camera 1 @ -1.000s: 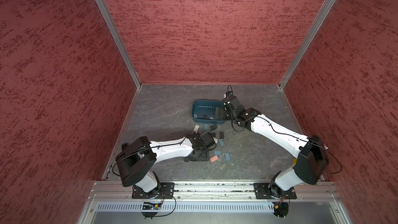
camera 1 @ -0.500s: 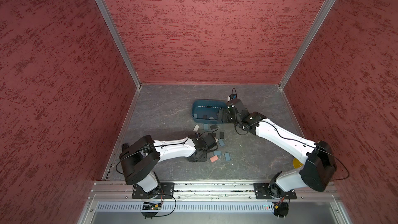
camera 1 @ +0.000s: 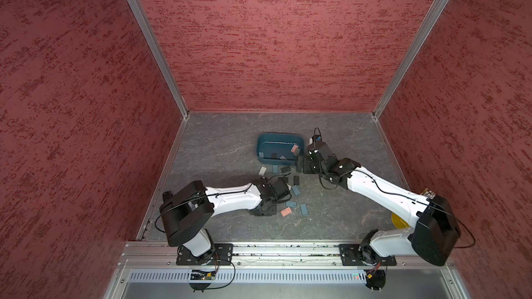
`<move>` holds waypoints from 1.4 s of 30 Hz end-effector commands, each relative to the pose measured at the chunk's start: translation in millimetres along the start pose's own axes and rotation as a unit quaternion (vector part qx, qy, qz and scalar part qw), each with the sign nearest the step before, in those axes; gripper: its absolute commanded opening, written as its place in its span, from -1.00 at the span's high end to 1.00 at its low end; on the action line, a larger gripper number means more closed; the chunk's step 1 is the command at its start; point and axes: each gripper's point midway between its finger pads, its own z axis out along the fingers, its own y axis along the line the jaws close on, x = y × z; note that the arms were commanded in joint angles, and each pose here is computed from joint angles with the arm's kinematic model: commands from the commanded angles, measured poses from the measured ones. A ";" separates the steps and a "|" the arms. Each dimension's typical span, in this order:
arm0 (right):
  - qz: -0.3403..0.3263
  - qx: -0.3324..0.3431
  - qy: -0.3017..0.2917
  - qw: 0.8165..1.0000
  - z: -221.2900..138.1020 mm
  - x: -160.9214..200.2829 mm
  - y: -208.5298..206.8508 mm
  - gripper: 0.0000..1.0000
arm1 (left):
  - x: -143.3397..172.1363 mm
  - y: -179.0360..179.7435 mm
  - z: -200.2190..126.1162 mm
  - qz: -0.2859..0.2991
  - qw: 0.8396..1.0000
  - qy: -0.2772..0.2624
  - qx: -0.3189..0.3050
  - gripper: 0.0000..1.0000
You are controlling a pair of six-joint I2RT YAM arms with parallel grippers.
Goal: Put the eraser in the storage box
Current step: Pick up the eraser from the center of the board.
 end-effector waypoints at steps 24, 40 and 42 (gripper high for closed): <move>-0.002 -0.021 0.081 0.996 -12.0 113.5 -7.5 -0.94 | -44.7 13.7 -60.8 -0.011 0.998 -0.051 0.036 0.53; -0.013 -0.037 0.117 0.992 -4.6 157.6 12.5 -0.85 | -165.0 -1.4 -115.2 -0.013 0.992 -0.100 0.074 0.52; -0.016 -0.034 0.120 0.992 -3.9 161.7 12.5 -0.82 | -177.3 -4.6 -111.5 -0.013 0.993 -0.097 0.073 0.52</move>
